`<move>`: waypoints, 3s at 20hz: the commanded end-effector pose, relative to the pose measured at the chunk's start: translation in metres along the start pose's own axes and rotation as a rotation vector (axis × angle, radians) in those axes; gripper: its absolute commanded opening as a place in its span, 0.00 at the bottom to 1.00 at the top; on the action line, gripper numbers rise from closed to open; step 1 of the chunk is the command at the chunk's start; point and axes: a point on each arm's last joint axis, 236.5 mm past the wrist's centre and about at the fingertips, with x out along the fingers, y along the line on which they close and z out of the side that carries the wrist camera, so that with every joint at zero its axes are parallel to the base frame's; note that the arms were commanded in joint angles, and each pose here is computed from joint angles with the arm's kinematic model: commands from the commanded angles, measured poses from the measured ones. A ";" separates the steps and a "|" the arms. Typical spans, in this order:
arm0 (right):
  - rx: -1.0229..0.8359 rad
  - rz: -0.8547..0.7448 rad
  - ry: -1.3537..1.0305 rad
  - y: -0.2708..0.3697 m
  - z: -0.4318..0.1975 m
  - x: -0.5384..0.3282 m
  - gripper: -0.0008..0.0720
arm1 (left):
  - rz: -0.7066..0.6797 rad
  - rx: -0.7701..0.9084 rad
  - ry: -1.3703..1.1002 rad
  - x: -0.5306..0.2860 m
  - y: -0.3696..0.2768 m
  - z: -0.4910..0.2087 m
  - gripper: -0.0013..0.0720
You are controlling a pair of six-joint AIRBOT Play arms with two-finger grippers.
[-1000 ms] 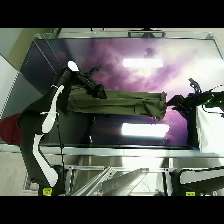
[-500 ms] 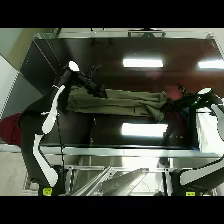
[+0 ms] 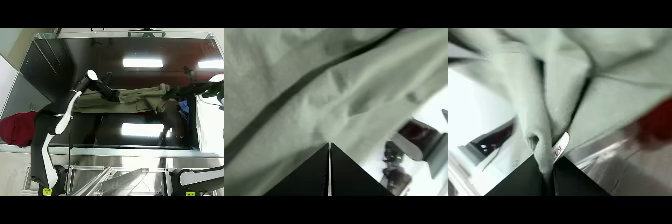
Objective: Fold the shirts.
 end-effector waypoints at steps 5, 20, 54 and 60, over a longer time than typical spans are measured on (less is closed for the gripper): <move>-0.151 0.022 -0.088 0.081 0.022 -0.058 0.04 | -0.173 0.080 -0.104 0.014 -0.087 0.046 0.04; -0.453 0.226 -0.164 0.281 -0.003 0.283 0.05 | -0.212 0.291 -0.762 -0.450 -0.121 -0.016 0.04; 0.040 0.150 0.046 0.111 0.032 0.233 0.04 | -0.219 0.333 -0.699 -0.442 -0.134 -0.033 0.04; 0.020 0.190 -0.399 0.171 0.168 0.034 0.04 | -0.219 0.334 -0.696 -0.441 -0.134 -0.033 0.04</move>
